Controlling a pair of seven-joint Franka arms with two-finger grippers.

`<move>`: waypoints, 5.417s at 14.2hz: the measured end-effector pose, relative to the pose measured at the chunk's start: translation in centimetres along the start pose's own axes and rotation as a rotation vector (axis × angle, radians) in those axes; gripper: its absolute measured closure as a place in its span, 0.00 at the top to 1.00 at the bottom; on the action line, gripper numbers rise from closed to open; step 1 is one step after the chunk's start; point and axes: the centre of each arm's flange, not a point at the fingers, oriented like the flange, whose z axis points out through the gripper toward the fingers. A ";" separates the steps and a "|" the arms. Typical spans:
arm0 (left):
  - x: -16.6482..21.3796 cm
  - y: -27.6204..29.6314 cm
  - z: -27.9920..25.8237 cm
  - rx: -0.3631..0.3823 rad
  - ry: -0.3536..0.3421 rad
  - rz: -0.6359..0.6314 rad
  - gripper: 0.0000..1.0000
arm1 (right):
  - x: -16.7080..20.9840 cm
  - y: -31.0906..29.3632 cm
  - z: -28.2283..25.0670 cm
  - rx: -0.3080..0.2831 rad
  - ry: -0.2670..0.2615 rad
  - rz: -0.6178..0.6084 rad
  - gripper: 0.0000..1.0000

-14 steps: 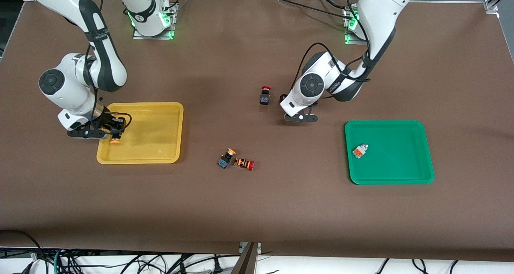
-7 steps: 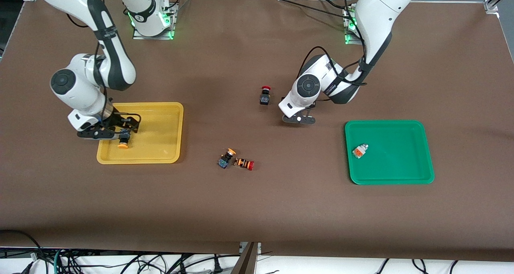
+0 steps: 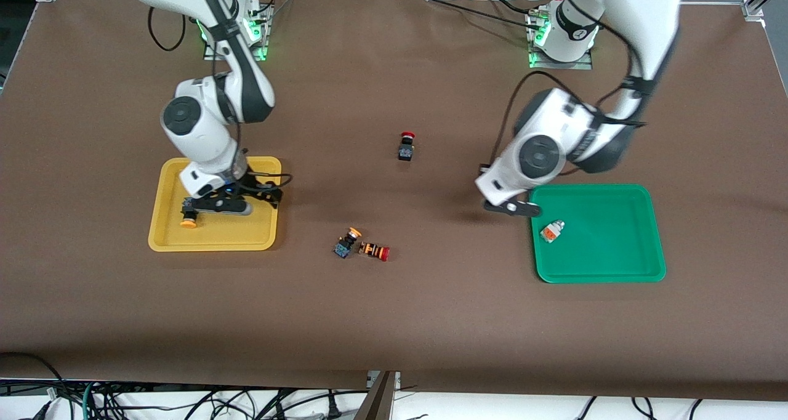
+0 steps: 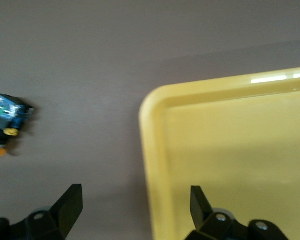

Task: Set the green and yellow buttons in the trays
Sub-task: 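Carry the green button to the green tray while the right gripper reaches yellow-cap, then release the green button and withdraw the left gripper while the right gripper grasps, then carry the second yellow-cap button with the right gripper to the yellow tray, then lower the yellow-cap button into the yellow tray and open the right gripper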

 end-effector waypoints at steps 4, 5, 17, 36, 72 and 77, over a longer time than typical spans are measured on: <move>3.0 -15.0 0.6 0.147 0.048 0.149 0.41 | 0.6 -4.7 2.7 -0.012 0.016 0.040 0.93; 3.7 -17.7 1.7 0.151 0.061 0.171 0.41 | 0.2 -6.7 3.7 -0.014 0.018 0.057 0.93; 5.7 -20.3 1.5 0.103 0.130 0.213 0.95 | 2.1 -16.4 8.6 -0.011 0.093 0.271 0.92; -10.8 -23.5 -26.6 0.008 0.296 -0.096 1.00 | 2.3 -16.9 10.2 -0.022 0.109 0.309 0.41; -12.9 -20.0 -27.3 0.008 0.239 -0.049 1.00 | 9.3 8.3 -13.5 -0.073 -0.202 -0.082 0.97; -12.9 -20.0 -27.3 0.008 0.238 -0.049 1.00 | 12.0 7.4 -18.8 -0.070 -0.182 -0.104 0.99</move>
